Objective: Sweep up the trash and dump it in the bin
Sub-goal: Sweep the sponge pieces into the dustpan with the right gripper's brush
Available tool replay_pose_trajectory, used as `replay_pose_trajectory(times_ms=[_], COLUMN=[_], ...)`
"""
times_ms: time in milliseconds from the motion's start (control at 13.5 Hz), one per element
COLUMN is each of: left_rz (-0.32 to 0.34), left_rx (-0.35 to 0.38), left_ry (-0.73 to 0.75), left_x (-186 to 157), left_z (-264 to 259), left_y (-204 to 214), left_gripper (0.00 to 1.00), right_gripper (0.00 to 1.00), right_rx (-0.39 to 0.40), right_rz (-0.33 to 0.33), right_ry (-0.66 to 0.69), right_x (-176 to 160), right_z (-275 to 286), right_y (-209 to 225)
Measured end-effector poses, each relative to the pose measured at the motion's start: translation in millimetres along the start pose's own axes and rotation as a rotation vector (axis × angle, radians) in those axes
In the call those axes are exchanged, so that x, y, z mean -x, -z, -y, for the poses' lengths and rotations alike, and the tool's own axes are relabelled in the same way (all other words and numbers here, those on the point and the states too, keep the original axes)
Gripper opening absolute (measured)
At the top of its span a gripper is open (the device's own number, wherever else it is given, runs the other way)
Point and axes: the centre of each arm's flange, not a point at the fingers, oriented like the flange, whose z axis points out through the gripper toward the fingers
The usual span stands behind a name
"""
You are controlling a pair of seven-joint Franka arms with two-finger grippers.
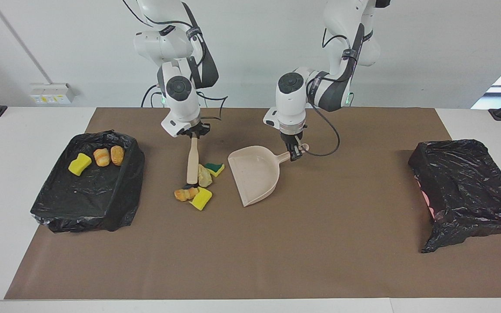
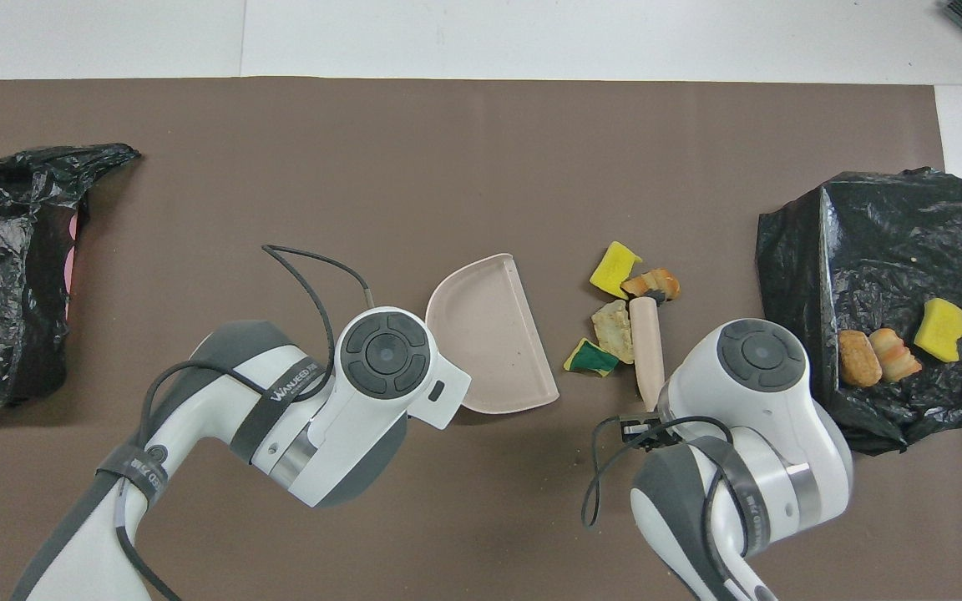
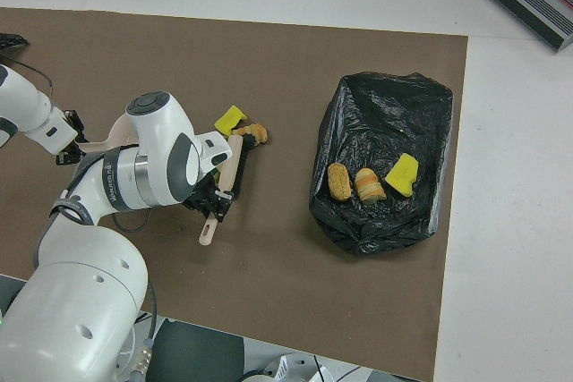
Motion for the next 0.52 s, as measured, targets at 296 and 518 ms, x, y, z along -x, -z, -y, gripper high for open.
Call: replay_pose_trajectory(times_ms=[296, 518], left_rz=[0.003, 0.003], left_rx=[0.003, 0.002], left_ry=[-0.003, 0.001], left_x=[3.9, 6.1], left_z=[-5.2, -3.6], left_y=[-2.0, -3.0], left_gripper=[0.32, 0.32], right_gripper=[0.26, 0.26], right_rx=[-0.135, -0.274], right_rz=[0.027, 0.07], right_ry=[0.013, -0.049], right_x=[19.6, 26.3], right_z=[62.5, 84.9], right_y=[-0.3, 7.7])
